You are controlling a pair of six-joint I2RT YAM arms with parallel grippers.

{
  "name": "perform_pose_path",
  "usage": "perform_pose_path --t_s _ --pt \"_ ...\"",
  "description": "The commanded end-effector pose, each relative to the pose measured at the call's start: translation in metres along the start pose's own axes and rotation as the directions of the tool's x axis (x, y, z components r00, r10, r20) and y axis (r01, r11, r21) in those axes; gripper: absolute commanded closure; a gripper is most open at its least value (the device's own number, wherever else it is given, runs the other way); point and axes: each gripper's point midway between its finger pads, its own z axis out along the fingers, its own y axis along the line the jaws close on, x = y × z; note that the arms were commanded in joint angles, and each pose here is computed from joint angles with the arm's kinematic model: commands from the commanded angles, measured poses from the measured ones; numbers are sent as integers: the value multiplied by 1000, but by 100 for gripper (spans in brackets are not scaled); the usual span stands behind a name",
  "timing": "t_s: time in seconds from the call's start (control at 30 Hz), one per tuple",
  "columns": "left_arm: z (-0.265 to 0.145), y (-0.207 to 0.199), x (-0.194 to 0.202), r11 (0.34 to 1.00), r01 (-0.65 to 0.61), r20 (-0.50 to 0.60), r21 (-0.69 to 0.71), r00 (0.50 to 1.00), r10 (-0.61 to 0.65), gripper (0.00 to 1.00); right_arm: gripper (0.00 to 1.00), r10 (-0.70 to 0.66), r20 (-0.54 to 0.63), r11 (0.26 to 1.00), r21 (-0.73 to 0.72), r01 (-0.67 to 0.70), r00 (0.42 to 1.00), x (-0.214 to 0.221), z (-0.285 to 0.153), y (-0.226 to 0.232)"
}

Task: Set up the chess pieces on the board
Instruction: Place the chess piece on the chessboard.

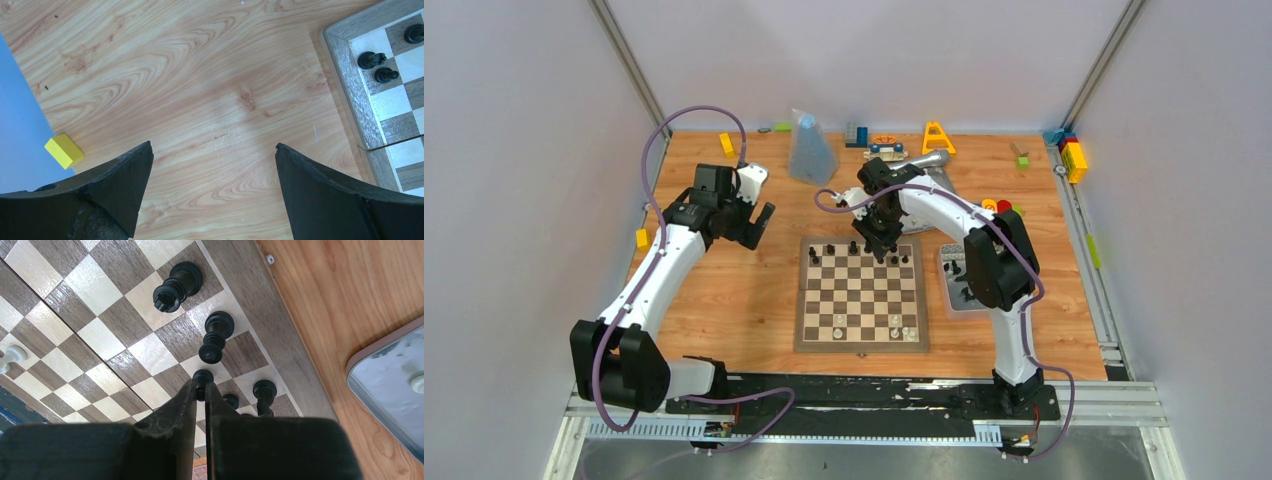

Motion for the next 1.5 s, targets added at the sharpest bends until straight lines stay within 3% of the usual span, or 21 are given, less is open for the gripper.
perform_pose_path --t_s 0.0,0.6,0.7,0.9,1.13,1.3,1.47 --pt "-11 6 -12 1000 0 56 -19 998 1 0 100 2 11 1000 13 -2 1000 -3 -1 1" --pt "-10 5 -12 1000 -2 54 -18 999 3 0 95 2 4 1000 13 -2 1000 -4 6 2" --pt "-10 5 -11 1000 -1 54 -19 999 2 0 87 3 5 1000 15 -3 1000 -4 7 3" --pt "-10 5 -11 1000 -1 52 -18 999 2 0 58 -2 33 999 49 0 999 -8 -7 0" --pt "-10 5 -11 1000 -2 51 -13 999 3 0 48 0 140 993 119 -17 990 -8 -64 -6" --pt "-10 4 -11 1000 -2 52 -10 999 3 0 46 68 217 980 168 -106 974 24 -111 -20" --pt "-10 1 -12 1000 -2 57 9 998 1 0 46 195 218 936 250 -248 956 90 -131 -60"
